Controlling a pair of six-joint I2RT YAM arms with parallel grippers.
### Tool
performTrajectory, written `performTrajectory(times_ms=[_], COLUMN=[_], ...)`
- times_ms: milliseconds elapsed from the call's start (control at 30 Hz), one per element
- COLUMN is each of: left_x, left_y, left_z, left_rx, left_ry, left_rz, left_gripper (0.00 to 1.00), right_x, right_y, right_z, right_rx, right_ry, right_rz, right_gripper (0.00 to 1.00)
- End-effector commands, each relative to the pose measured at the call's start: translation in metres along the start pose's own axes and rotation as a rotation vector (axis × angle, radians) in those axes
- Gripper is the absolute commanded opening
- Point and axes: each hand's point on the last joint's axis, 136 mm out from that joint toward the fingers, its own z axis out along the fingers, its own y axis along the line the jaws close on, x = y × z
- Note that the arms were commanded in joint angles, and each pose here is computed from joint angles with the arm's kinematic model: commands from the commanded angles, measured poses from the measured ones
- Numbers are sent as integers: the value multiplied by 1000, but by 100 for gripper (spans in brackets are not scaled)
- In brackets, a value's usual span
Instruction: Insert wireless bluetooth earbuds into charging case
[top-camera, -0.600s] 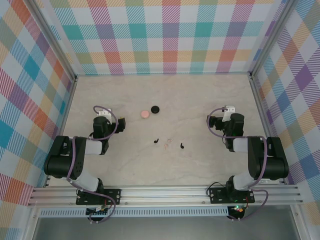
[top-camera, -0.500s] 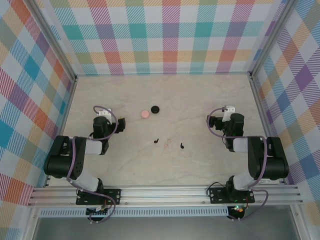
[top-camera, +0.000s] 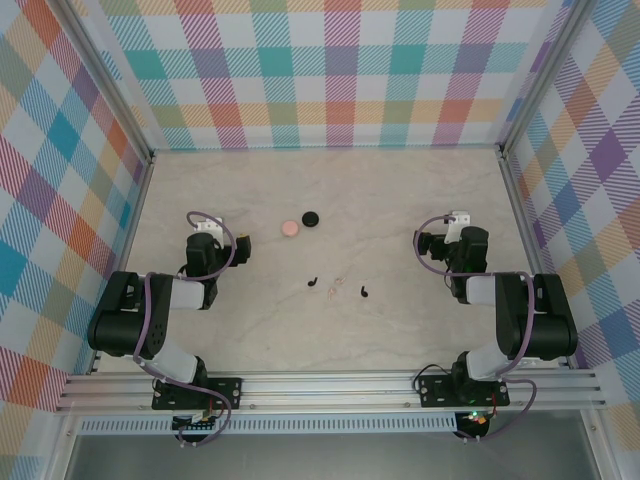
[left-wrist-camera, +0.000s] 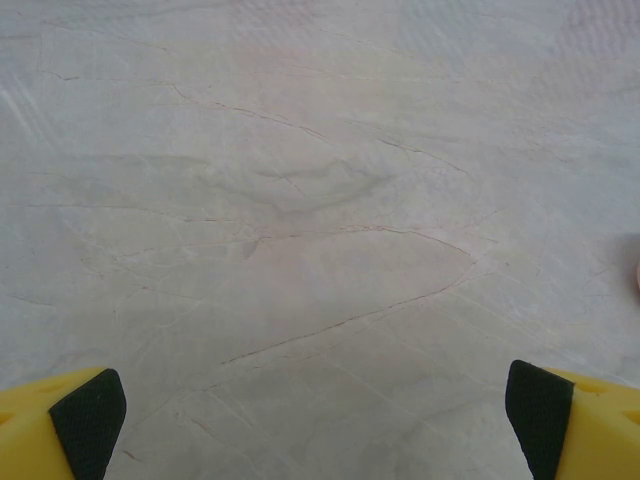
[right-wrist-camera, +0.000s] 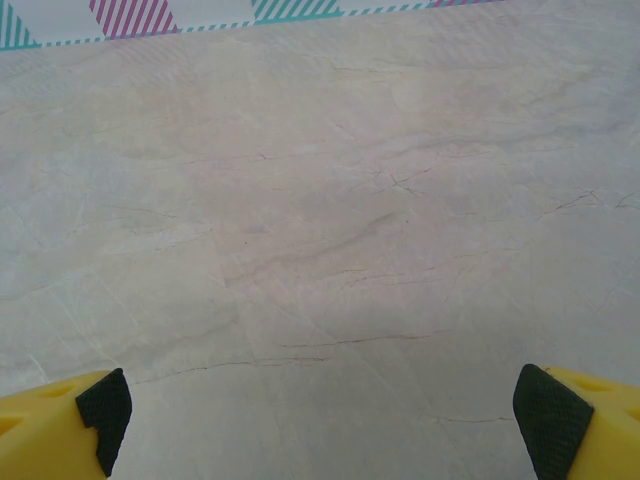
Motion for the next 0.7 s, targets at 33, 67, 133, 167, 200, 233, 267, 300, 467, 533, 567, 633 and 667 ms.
performTrajectory(times_ms=[33,67,133,167,200,233,267,300,467,533,567,633,667], left_x=[-10,-10,-11,-13,-16,-19,-22,-26,-41,-52,-58,-69,-74], left_y=[6,7,6,6,8,11,16,20,30,21,16,4,-1], left_z=[2,2,1,-1,-4,-7,-11,-16,-35,-41,-43,-45,-45], left_rx=[-19,-19,-18,-19,-30,-48,-72,-96,-159,-116,-96,-37,-14], left_ry=[-26,-27,-28,-31,-40,-51,-65,-75,-34,-2,24,63,78], left_rz=[-16,-17,-16,-18,-24,-34,-45,-56,-134,-155,-181,-206,-230], left_gripper=[100,100,100,100,100,100,100,100,100,100,100,100,100], right_x=[-12,-12,-12,-12,-14,-18,-22,-23,-27,-29,-30,-32,-33], right_y=[3,3,2,2,3,2,-2,-6,-4,5,8,10,12], right_z=[2,2,2,2,1,-1,-3,-6,-19,-24,-27,-32,-34], right_rx=[-8,-8,-7,-7,-6,5,31,57,75,41,31,35,39], right_ry=[-27,-27,-27,-29,-29,-26,-16,-3,169,222,250,285,303], right_rz=[-17,-17,-19,-20,-18,-15,-3,14,146,187,208,257,296], right_gripper=[100,100,100,100,100,100,100,100,100,100,100,100,100])
